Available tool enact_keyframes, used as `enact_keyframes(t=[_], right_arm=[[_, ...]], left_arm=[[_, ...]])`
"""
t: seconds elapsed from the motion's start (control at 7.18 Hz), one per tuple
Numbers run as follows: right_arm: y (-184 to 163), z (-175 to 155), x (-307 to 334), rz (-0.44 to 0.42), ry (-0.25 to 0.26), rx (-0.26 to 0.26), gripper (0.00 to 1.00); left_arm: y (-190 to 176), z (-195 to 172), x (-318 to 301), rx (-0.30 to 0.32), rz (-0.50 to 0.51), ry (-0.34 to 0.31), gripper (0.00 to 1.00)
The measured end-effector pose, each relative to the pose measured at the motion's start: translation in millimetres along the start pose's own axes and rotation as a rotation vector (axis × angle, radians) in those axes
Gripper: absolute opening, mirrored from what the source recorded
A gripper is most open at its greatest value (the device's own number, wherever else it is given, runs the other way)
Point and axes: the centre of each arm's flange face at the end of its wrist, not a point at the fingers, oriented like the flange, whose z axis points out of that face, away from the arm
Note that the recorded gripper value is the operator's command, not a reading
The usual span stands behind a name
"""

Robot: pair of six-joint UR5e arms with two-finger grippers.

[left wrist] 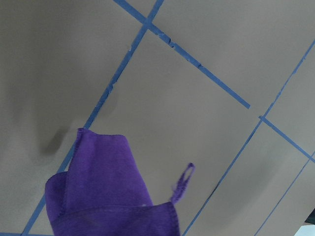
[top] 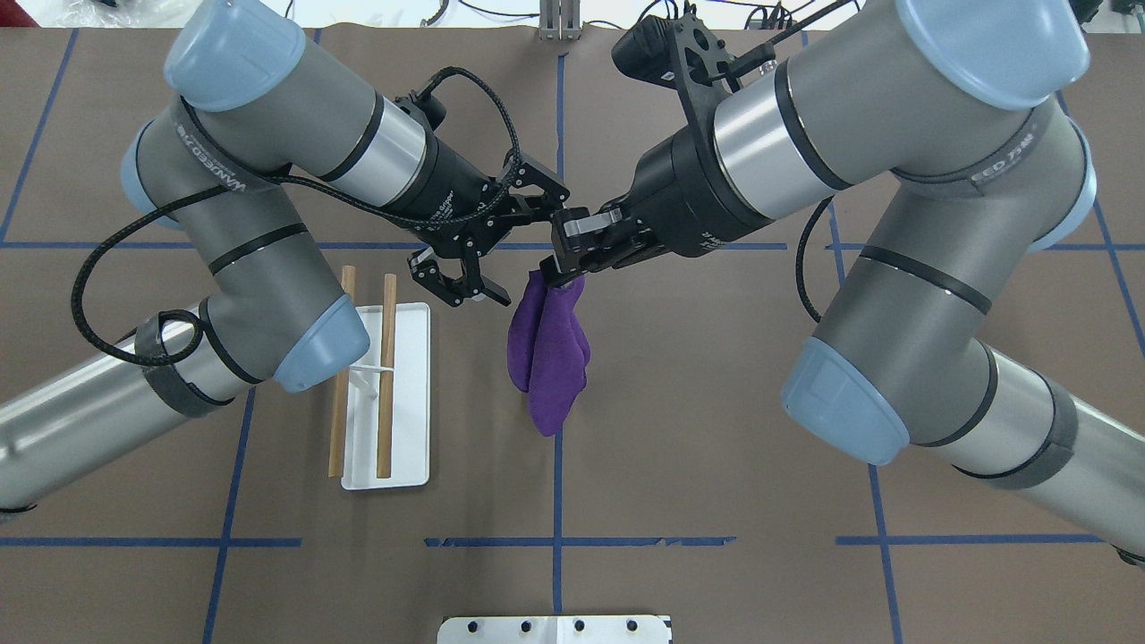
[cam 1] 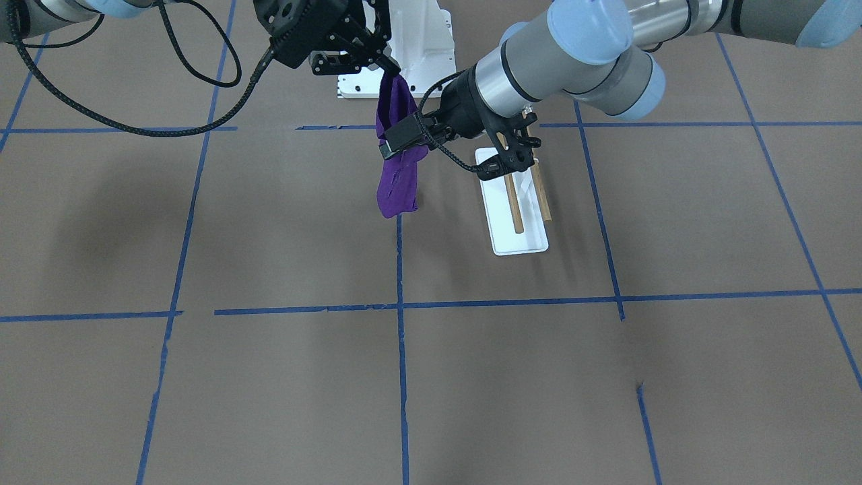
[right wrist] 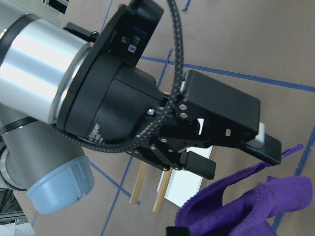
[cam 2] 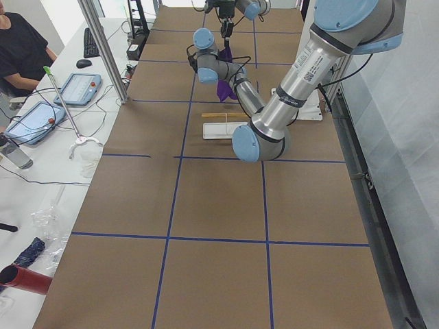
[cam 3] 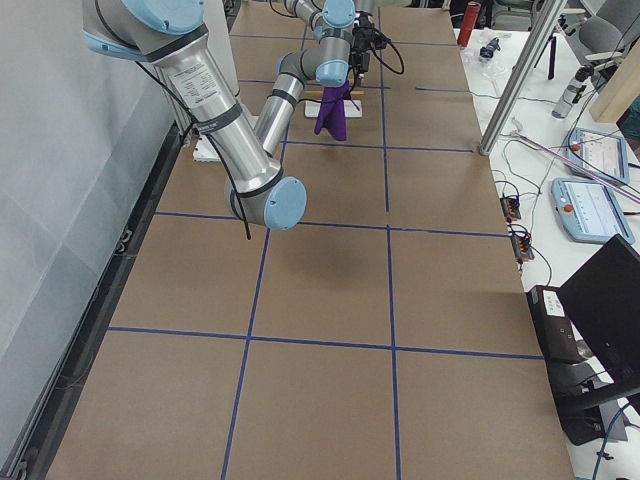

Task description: Hang towel on rack

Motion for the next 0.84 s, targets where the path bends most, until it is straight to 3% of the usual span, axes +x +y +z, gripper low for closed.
enact_keyframes(t=[0.28, 0.42, 0.84], right_arm=[[-0.2, -0.1, -0.5, -0.043, -0.001, -0.001, 0.0], [-0.1, -0.6, -0.5, -0.051, -0.002, -0.001, 0.0], [0.9, -1.6, 0.8, -0.055, -0.002, -0.004, 0.0]], left_arm=[[4.5, 11.1, -2.2, 0.025, 0.005, 0.008, 0.13], [5.4, 12.1, -4.3, 0.029, 0.004, 0.009, 0.0], [4.7, 11.8, -9.4, 0.034, 0.002, 0.007, 0.0]])
